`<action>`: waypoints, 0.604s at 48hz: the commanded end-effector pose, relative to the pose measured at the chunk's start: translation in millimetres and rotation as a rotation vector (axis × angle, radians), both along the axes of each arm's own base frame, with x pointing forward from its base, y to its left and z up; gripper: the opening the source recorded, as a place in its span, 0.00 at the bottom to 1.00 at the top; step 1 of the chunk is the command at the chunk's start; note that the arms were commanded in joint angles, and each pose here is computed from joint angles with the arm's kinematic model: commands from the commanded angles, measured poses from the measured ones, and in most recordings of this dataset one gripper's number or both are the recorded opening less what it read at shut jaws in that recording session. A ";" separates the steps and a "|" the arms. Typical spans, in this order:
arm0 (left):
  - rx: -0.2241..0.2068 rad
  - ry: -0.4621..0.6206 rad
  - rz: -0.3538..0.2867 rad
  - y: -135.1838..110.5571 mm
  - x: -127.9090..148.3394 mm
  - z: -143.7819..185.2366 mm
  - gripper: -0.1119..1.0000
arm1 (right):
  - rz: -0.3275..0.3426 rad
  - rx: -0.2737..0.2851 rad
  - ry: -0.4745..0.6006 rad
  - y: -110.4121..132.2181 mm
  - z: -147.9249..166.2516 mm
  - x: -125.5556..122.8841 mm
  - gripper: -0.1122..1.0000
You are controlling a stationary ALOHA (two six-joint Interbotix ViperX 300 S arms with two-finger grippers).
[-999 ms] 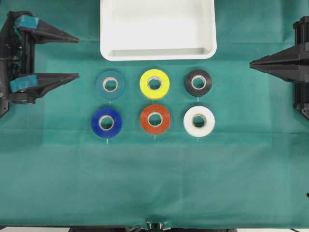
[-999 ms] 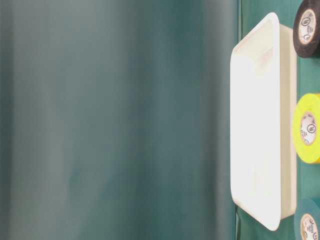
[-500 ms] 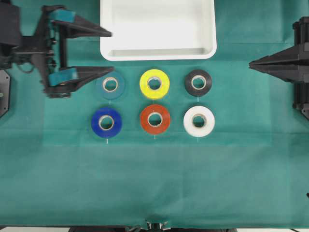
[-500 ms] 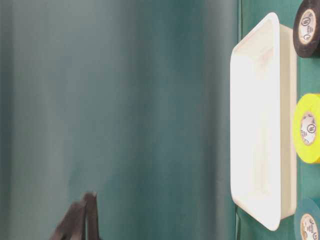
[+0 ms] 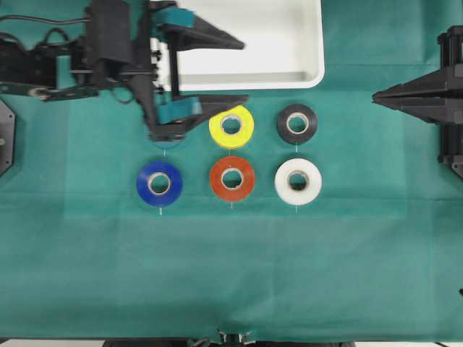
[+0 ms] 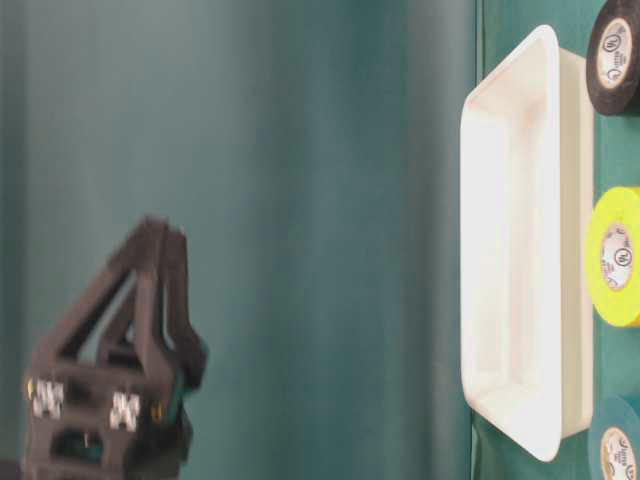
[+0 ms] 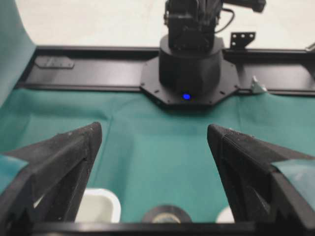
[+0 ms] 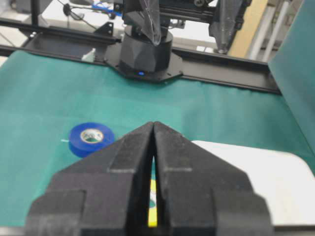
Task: Place the tape from the fixed location into the white case.
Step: 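Swing the left gripper over the tape rolls toward the black roll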
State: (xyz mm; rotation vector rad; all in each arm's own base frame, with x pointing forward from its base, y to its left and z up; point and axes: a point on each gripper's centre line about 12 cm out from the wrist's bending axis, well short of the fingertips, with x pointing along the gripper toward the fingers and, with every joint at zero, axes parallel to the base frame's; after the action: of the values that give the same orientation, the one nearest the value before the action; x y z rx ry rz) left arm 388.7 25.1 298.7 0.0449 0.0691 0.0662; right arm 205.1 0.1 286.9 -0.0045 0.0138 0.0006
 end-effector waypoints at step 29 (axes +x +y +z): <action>0.021 0.003 0.028 18.0 65.5 18.4 0.96 | -0.002 -0.002 -0.018 -0.3 9.2 2.9 0.10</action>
State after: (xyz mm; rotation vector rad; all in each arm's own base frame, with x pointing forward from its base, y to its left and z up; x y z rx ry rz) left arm 451.7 40.7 299.8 0.0617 0.1135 0.0890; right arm 205.3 -0.2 286.1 -0.0045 0.0199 -0.0009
